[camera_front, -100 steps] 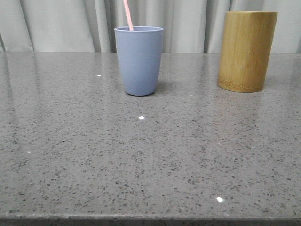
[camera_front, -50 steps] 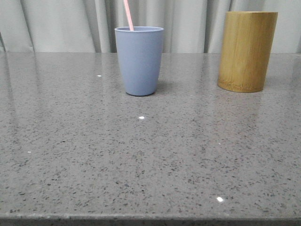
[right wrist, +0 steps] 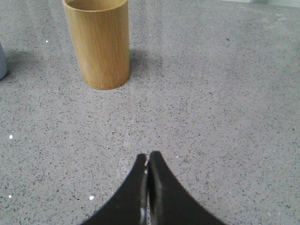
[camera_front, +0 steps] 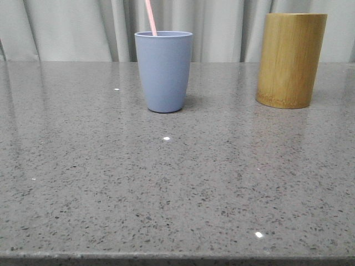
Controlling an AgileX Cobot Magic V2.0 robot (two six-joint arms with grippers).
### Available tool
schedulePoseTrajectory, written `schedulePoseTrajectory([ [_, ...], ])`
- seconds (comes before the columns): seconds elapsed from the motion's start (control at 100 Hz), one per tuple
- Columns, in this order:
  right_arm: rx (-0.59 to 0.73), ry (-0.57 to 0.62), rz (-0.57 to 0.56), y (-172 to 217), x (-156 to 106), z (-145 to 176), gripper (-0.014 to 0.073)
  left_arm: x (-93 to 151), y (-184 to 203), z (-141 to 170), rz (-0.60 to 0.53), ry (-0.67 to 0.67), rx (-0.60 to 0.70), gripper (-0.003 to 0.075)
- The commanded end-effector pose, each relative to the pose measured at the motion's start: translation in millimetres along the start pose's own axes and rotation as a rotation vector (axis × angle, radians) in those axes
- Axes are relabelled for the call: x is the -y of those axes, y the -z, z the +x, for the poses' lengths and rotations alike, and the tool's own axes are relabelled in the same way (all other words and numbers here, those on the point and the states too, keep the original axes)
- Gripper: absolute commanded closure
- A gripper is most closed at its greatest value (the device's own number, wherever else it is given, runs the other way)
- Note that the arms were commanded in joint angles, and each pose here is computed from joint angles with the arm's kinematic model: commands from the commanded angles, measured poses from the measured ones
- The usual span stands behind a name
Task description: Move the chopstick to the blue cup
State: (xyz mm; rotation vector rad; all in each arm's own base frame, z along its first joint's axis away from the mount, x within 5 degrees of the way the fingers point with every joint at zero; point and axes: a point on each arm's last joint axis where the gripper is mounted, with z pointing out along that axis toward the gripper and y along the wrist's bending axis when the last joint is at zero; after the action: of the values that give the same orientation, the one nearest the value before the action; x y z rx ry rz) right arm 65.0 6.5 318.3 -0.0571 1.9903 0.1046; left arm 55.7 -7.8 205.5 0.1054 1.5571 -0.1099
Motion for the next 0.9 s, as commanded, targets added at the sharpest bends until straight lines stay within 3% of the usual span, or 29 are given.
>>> schedulePoseTrajectory([
  [0.0,0.101,0.009,0.004,4.1,0.0,-14.0,0.0662,-0.4,3.0,-7.0,-0.005,0.001,0.115,0.0739],
  [0.66,0.1,0.011,0.006,3.1,0.3,-11.9,0.0662,-0.4,3.0,-7.0,-0.005,0.001,0.115,0.0739],
  [0.89,0.318,0.04,-0.003,4.4,1.5,9.7,0.0662,-0.4,2.9,-6.9,-0.005,0.001,0.113,0.0739],
])
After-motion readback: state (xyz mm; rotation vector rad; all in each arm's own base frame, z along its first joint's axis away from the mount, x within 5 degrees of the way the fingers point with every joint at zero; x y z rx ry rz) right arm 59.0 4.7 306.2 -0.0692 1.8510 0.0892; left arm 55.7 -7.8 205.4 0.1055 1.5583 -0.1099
